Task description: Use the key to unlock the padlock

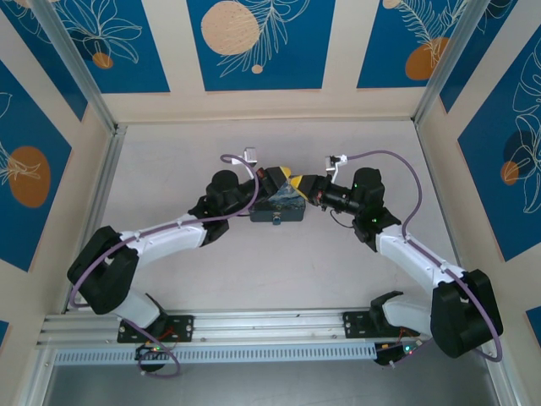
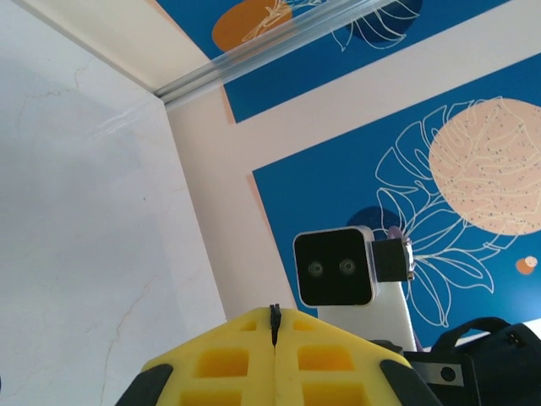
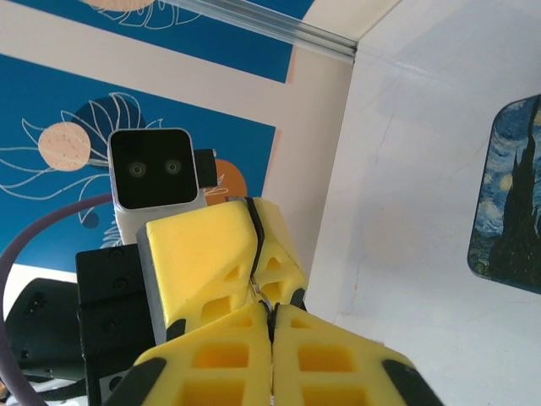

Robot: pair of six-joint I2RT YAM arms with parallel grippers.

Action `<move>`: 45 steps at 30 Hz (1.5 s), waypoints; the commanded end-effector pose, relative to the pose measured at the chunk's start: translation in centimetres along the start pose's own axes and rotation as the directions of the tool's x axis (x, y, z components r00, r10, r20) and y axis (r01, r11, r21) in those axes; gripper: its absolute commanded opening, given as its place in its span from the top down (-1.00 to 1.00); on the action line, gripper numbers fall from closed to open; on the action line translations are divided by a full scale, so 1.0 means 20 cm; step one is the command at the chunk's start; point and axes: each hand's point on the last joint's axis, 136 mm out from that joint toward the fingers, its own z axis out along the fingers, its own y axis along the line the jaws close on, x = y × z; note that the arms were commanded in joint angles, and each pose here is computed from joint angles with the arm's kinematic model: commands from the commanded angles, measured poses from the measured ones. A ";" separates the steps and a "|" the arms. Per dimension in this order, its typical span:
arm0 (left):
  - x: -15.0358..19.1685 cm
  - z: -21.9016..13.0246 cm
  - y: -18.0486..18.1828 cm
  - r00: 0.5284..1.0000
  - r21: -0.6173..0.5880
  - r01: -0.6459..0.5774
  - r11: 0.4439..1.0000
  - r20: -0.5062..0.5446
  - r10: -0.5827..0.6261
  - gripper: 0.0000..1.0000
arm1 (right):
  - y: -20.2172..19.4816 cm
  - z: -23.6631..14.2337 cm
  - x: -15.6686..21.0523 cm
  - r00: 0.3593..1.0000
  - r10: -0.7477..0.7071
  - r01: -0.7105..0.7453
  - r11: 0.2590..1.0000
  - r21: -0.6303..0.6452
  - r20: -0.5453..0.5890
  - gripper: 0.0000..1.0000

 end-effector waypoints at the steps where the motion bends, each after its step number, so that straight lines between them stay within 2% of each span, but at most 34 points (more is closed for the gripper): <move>1: 0.01 0.01 0.01 1.000 0.005 0.002 1.000 0.001 -0.002 1.00 | 0.03 0.01 -0.01 0.999 -0.037 0.037 0.999 -0.019 0.002 1.00; 4: 0.02 0.02 0.04 1.000 -0.018 0.017 1.000 -0.008 -0.018 1.00 | 0.02 0.00 -0.01 0.999 -0.042 0.042 0.999 -0.010 0.004 1.00; 6: 0.01 0.01 0.08 0.999 -0.063 0.040 0.997 -0.009 -0.041 0.88 | 0.00 -0.01 -0.01 0.999 -0.047 0.047 0.999 0.015 0.013 1.00; 7: 0.00 0.00 0.10 0.998 -0.095 0.056 0.994 -0.005 -0.056 0.68 | -0.01 -0.02 -0.01 0.998 -0.054 0.053 0.998 0.031 0.016 1.00; 8: -0.01 -0.02 0.13 0.997 -0.126 0.075 0.989 0.001 -0.075 0.26 | -0.03 -0.03 -0.01 0.998 -0.060 0.060 0.997 0.051 0.016 1.00; 9: -0.02 -0.04 0.14 0.996 -0.150 0.093 0.984 0.009 -0.093 0.00 | -0.04 -0.04 -0.01 0.997 -0.071 0.070 0.995 0.067 0.017 1.00; 11: -0.05 -0.08 0.18 0.992 -0.207 0.128 0.970 0.016 -0.128 -0.33 | -0.06 -0.06 0.00 0.996 -0.092 0.090 0.990 0.104 0.016 1.00; 13: -0.08 -0.12 0.18 0.990 -0.222 0.139 0.965 0.024 -0.137 -0.43 | -0.08 -0.07 0.01 0.996 -0.090 0.088 0.989 0.117 0.013 1.00; 18: -0.11 -0.19 0.14 0.991 -0.207 0.137 0.969 0.030 -0.134 -0.44 | -0.08 -0.07 0.02 0.997 -0.077 0.077 0.992 0.103 0.002 1.00; 28: -0.04 -0.14 0.08 0.992 -0.108 0.078 0.991 -0.093 -0.088 -0.27 | -0.02 -0.04 0.04 0.999 -0.006 0.008 1.000 0.030 -0.042 1.00; 37: -0.03 -0.07 0.03 0.986 -0.034 0.097 0.995 -0.133 -0.100 0.09 | 0.02 0.00 0.05 0.996 0.013 -0.015 1.000 -0.013 -0.085 1.00; 45: -0.02 -0.07 0.05 0.984 -0.030 0.111 0.993 -0.137 -0.114 0.34 | 0.01 0.02 0.05 0.995 0.026 -0.029 0.999 -0.025 -0.100 1.00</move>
